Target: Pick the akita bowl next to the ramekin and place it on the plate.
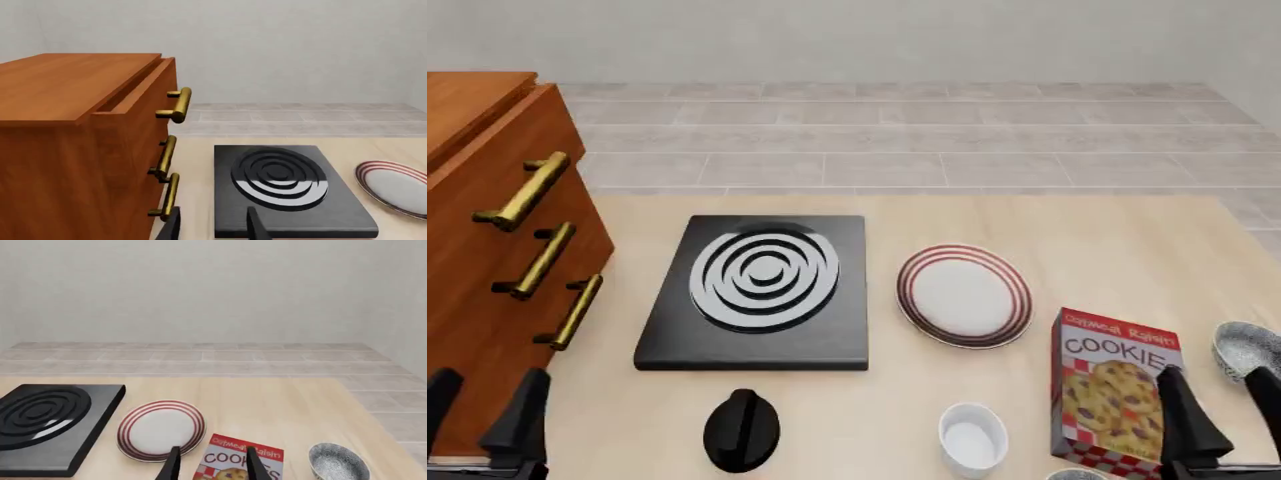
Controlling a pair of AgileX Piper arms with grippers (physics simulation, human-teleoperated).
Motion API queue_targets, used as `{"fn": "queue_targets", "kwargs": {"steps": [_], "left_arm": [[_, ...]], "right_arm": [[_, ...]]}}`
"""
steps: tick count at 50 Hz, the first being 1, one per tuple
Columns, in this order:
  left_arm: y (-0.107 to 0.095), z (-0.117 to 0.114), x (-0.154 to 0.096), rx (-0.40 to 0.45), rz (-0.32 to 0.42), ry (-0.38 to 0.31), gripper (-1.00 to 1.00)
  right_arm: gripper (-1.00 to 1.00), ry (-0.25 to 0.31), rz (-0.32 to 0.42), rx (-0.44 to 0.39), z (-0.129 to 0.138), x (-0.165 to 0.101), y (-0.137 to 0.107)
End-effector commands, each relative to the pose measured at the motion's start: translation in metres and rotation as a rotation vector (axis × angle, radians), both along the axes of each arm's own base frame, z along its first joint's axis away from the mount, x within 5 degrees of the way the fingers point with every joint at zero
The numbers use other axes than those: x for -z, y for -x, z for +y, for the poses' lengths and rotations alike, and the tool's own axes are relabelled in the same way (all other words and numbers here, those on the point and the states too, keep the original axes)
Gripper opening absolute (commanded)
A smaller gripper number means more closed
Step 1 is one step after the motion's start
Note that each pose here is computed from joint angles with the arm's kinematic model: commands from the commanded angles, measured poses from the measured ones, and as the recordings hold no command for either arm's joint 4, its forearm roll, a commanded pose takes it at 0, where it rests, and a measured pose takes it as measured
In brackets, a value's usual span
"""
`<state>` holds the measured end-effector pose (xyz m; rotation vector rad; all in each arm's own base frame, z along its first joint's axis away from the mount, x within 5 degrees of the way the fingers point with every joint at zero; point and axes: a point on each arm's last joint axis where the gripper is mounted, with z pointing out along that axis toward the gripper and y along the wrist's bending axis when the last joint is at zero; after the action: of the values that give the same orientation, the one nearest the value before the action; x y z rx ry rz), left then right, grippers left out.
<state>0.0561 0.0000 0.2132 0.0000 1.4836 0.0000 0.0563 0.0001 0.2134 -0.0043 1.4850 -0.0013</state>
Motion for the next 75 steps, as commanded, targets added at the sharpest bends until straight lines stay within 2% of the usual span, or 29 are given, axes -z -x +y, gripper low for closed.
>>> {"fn": "queue_targets", "kwargs": {"steps": [1, 20, 21, 22, 23, 33, 51, 53, 55, 60, 66, 67, 71, 75], "left_arm": [[0.000, 0.000, 0.000, 0.000, 0.000, 0.000, 1.00], [0.000, 0.000, 0.000, 0.000, 0.000, 0.000, 1.00], [0.000, 0.000, 0.000, 0.000, 0.000, 0.000, 1.00], [0.000, 0.000, 0.000, 0.000, 0.000, 0.000, 1.00], [0.000, 0.000, 0.000, 0.000, 0.000, 0.000, 1.00], [0.000, 0.000, 0.000, 0.000, 0.000, 0.000, 1.00], [0.000, 0.000, 0.000, 0.000, 0.000, 0.000, 1.00], [0.000, 0.000, 0.000, 0.000, 0.000, 0.000, 1.00], [0.000, 0.000, 0.000, 0.000, 0.000, 0.000, 1.00], [0.000, 0.000, 0.000, 0.000, 0.000, 0.000, 1.00], [0.000, 0.000, 0.000, 0.000, 0.000, 0.000, 1.00], [0.000, 0.000, 0.000, 0.000, 0.000, 0.000, 1.00], [0.000, 0.000, 0.000, 0.000, 0.000, 0.000, 1.00], [0.000, 0.000, 0.000, 0.000, 0.000, 0.000, 1.00]], "right_arm": [[1.00, 0.001, 0.005, 0.009, -0.001, -0.001, -0.002], [1.00, -0.018, 0.032, -0.006, 0.000, 0.002, -0.002], [1.00, -0.074, 0.052, 0.006, -0.001, 0.002, -0.007], [1.00, -0.098, 0.066, 0.016, -0.001, 0.002, -0.012], [1.00, -0.030, 0.057, -0.002, 0.000, 0.000, -0.010], [1.00, 0.027, 0.115, -0.022, 0.002, -0.005, -0.009], [1.00, 0.091, 0.223, -0.046, 0.003, -0.014, -0.010], [1.00, 0.119, 0.228, -0.037, 0.002, -0.017, -0.008], [1.00, 0.110, 0.225, -0.047, 0.003, -0.021, -0.005], [1.00, 0.130, 0.236, -0.036, 0.002, -0.025, -0.003], [1.00, 0.132, 0.275, -0.042, 0.002, -0.024, -0.005], [1.00, 0.155, 0.294, -0.044, 0.002, -0.022, -0.006], [1.00, 0.141, 0.290, -0.036, 0.002, -0.030, -0.002], [1.00, 0.133, 0.318, -0.026, 0.001, -0.030, -0.002]]}}
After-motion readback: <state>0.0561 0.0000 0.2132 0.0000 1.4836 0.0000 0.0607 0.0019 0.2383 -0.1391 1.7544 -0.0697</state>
